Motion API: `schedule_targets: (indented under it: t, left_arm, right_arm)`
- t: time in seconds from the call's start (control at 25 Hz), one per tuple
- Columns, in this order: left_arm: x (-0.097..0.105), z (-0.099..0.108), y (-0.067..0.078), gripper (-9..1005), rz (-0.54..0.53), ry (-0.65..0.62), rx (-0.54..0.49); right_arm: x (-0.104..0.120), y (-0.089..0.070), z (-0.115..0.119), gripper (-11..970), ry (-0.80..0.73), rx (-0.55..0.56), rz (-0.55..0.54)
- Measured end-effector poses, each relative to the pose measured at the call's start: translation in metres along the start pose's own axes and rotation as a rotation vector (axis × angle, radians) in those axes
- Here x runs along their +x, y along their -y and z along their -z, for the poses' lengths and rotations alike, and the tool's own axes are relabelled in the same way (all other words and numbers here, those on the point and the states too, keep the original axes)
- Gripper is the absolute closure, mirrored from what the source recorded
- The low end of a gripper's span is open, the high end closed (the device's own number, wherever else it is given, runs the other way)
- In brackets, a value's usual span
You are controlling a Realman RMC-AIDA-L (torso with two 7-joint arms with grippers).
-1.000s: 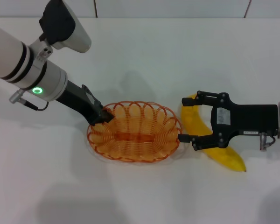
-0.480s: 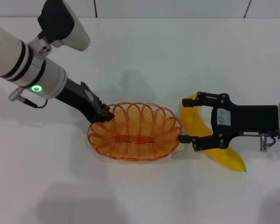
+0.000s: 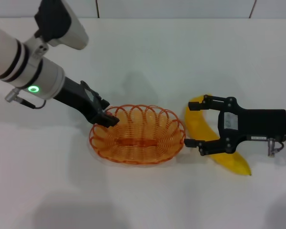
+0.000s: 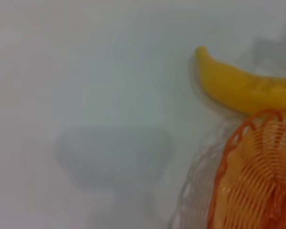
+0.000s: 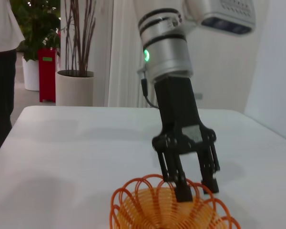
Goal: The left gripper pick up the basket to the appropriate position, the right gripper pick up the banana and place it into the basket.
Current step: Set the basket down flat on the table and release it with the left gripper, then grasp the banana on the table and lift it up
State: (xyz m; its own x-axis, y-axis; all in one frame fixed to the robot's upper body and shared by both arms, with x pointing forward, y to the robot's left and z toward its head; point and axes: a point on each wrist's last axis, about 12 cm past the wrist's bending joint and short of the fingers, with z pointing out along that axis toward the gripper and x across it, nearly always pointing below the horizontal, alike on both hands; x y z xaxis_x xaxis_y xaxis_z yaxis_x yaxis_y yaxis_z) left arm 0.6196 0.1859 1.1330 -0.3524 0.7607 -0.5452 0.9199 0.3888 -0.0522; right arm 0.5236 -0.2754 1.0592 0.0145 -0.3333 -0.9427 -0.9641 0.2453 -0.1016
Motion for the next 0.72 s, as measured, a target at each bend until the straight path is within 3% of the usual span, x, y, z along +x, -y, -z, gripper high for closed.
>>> schedule_targets:
  t: [0.08,0.16,0.32,0.36,0.44,0.72]
  left_arm:
    - [0.001,0.008,0.003,625,-0.006,0.025,-0.007]
    - [0.004,0.021,0.008,393,-0.018,0.072,-0.013]
    - [0.017,0.045,0.021,215,-0.029,0.148,-0.024]
    - [0.035,0.065,0.034,171,-0.042,0.197,-0.054]
    - [0.044,0.070,0.039,153,-0.047,0.212,-0.068]
    - [0.130,0.080,0.075,118,-0.134,0.369,-0.117]
  right_arm:
    - [0.001,-0.001,0.002,69,0.002,0.010,-0.005]
    - [0.003,-0.002,0.005,69,0.008,0.025,-0.013]
    - [0.007,-0.005,0.014,69,0.015,0.065,-0.033]
    - [0.009,-0.005,0.016,69,0.014,0.078,-0.038]
    - [0.012,-0.007,0.022,69,0.012,0.104,-0.047]
    - [0.023,-0.015,0.041,69,0.020,0.205,-0.096]
